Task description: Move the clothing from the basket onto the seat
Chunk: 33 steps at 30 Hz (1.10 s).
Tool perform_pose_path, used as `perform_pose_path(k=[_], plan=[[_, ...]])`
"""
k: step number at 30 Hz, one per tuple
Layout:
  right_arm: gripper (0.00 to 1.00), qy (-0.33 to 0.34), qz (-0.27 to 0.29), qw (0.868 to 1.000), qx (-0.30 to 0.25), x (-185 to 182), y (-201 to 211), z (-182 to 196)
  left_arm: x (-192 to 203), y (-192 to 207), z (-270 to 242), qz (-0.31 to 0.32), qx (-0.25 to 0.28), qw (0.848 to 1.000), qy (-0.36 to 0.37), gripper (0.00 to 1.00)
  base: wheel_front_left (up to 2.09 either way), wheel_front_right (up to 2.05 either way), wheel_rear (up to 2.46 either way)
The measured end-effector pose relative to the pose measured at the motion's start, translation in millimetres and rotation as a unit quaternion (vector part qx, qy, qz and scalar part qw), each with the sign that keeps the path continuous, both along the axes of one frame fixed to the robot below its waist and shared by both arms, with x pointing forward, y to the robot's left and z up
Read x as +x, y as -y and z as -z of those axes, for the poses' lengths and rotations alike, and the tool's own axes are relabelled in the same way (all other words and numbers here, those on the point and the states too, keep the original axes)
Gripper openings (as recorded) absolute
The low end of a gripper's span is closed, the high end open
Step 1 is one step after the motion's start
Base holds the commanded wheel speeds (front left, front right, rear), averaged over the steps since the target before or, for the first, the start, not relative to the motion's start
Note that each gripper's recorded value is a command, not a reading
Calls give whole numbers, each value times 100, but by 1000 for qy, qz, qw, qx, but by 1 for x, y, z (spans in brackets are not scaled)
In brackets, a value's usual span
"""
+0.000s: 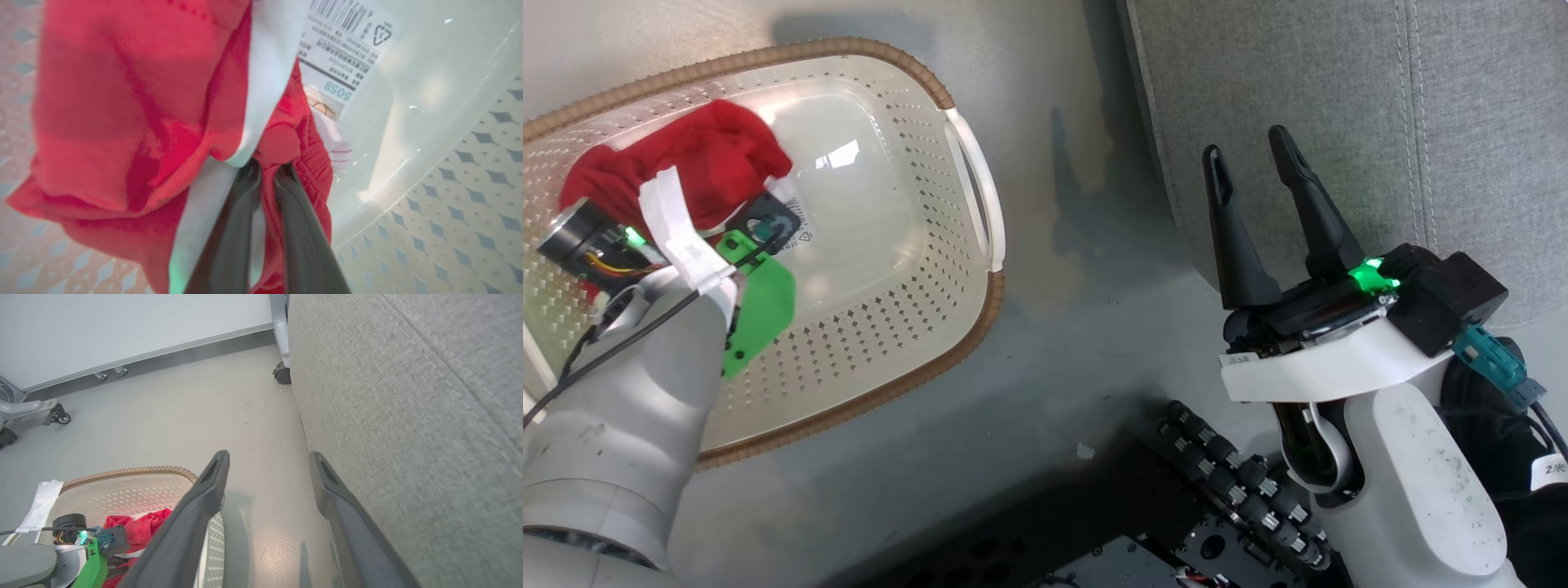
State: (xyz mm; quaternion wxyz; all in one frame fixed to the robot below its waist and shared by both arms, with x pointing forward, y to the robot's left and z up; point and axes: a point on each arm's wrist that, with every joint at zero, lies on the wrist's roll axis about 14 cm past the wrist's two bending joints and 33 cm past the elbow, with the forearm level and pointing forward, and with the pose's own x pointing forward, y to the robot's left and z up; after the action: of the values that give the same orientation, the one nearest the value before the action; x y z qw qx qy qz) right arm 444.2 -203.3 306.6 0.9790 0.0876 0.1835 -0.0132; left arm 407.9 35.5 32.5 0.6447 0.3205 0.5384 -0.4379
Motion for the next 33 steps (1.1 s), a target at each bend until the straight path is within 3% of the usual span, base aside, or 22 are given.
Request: perform_pose_path(k=[8,17,25,33], plan=[[100,23,-8,1000,-13,7,0,-16,16,36,-36,-50,-103,993,35,0,0,0,0],[100,50,-10,998,-30,3,1,-44,28,68,-101,-125,-215,966,78,0,0,0,0],[100,73,-21,997,-31,-3,-8,-74,44,72,-166,-190,-285,930,132,0,0,0,0],[100,98,-31,994,-27,-11,-17,-110,62,83,-249,-245,-377,873,191,0,0,0,0]])
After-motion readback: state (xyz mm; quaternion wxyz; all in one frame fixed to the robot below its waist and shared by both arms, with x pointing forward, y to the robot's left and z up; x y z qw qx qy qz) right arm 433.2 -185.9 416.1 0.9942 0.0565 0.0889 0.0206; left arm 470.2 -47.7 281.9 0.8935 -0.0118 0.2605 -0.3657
